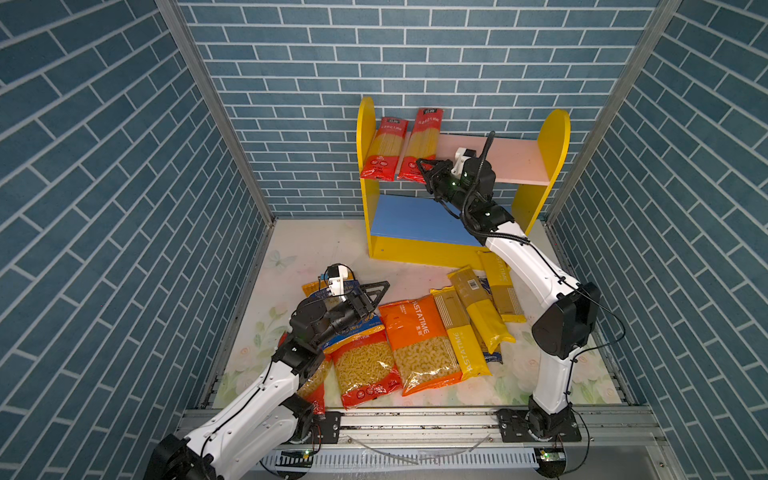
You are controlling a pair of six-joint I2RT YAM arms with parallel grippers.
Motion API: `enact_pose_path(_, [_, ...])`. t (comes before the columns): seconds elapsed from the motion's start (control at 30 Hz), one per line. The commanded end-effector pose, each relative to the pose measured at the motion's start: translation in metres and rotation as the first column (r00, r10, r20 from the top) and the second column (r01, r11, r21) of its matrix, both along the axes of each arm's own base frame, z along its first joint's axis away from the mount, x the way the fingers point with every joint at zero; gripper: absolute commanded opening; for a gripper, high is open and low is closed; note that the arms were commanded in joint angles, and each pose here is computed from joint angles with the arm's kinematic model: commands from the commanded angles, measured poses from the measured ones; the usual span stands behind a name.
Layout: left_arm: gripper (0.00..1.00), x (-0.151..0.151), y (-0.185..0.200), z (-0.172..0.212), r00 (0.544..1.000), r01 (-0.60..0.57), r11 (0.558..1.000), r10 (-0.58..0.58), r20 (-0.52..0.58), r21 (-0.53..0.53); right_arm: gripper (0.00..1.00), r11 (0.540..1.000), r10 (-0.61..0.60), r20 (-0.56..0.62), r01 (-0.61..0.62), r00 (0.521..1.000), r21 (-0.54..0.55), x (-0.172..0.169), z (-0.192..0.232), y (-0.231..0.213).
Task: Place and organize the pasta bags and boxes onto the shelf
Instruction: 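Push the red pack against the first pack with the right gripper, then open the right gripper and lower both grippers toward the pasta pile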
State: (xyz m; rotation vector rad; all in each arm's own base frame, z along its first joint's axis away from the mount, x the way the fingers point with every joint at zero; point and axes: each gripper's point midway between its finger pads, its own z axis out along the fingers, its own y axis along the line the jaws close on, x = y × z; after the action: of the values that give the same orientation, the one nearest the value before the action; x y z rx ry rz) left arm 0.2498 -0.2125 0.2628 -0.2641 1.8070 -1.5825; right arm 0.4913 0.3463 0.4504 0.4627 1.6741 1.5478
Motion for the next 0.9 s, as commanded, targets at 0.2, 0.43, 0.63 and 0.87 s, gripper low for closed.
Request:
enact_pose_path(0.2, [0.81, 0.0, -0.001, -0.001, 1.0, -0.001, 1.0, 0.0, 0.016, 0.025, 0.24, 0.988, 0.039, 0.134, -0.057, 0.99, 0.14, -0.011, 0.062, 0.009])
enact_pose_path(0.43, [0.81, 0.004, -0.006, -0.006, 1.0, 0.01, 1.0, -0.01, 0.009, 0.025, 0.49, 0.995, 0.052, 0.133, -0.062, 0.99, 0.072, -0.032, 0.066, 0.002])
enact_pose_path(0.63, [0.81, 0.006, -0.009, -0.006, 1.0, 0.016, 1.0, -0.017, 0.008, 0.024, 0.45, 0.996, 0.073, 0.068, -0.075, 0.995, 0.039, -0.029, 0.049, 0.004])
enact_pose_path(0.87, [0.81, 0.0, -0.004, -0.008, 1.0, 0.006, 0.999, -0.007, 0.012, 0.053, 0.63, 0.992, 0.123, 0.086, -0.123, 0.989, -0.011, -0.041, 0.044, -0.003])
